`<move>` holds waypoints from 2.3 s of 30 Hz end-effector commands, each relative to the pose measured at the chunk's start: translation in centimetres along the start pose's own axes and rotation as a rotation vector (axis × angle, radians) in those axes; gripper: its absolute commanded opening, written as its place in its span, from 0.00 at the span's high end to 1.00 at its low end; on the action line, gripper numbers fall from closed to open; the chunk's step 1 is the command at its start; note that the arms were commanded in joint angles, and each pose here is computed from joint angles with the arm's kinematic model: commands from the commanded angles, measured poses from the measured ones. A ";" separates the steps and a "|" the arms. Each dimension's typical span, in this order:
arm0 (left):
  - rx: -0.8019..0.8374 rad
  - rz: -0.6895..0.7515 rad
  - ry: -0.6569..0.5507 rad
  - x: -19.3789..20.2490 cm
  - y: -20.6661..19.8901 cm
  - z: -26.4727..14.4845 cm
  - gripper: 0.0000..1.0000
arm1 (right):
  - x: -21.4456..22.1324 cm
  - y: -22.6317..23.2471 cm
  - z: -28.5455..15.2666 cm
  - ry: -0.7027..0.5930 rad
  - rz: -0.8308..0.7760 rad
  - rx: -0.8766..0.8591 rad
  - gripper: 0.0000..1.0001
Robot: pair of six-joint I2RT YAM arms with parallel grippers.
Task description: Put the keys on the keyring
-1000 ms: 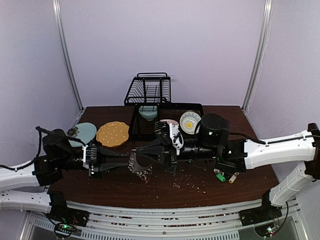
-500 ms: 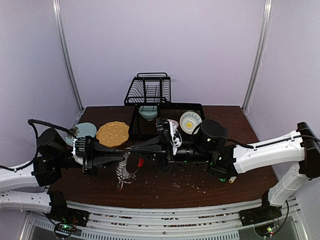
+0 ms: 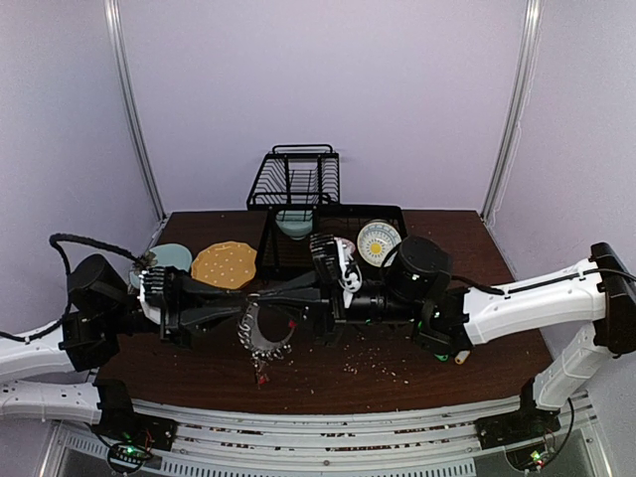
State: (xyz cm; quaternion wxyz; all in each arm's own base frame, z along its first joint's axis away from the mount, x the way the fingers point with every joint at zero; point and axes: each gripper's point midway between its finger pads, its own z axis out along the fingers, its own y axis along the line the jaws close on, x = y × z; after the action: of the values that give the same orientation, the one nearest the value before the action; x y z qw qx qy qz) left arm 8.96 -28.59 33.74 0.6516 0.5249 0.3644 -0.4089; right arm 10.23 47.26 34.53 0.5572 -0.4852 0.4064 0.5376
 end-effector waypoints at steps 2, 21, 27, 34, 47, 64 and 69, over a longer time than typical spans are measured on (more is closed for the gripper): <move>-0.081 0.019 -0.066 -2.5 2.0 -1.1 0.79 | -4.3 0.6 -1.6 -0.146 0.015 -0.016 1.00; 0.085 -0.070 0.099 1.4 0.7 1.1 0.68 | 1.6 -3.9 -3.2 0.750 0.027 0.225 1.00; 0.063 -0.073 0.135 2.2 1.1 1.2 0.63 | 1.8 -3.1 -3.2 0.827 -0.039 0.202 1.00; 0.055 -0.092 0.170 3.2 1.4 1.6 0.65 | 2.0 -2.4 -2.3 0.836 -0.045 0.175 1.00; 0.104 -0.146 0.141 3.2 0.5 2.2 0.81 | 3.0 -1.5 -0.9 0.830 -0.053 0.116 1.00; 0.081 -0.119 0.198 4.4 0.7 2.1 0.81 | 2.3 -1.6 -0.8 0.808 -0.068 0.121 1.00; 0.089 -0.107 0.203 4.5 0.5 1.9 0.88 | 2.2 -1.6 -0.9 0.804 -0.069 0.125 1.00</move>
State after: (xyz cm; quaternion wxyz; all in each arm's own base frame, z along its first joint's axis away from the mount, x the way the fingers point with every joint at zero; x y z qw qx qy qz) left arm 11.57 -31.12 28.44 0.5450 0.5688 0.4607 -0.4090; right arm 12.29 46.75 29.94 0.3727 -0.6441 0.6214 0.2451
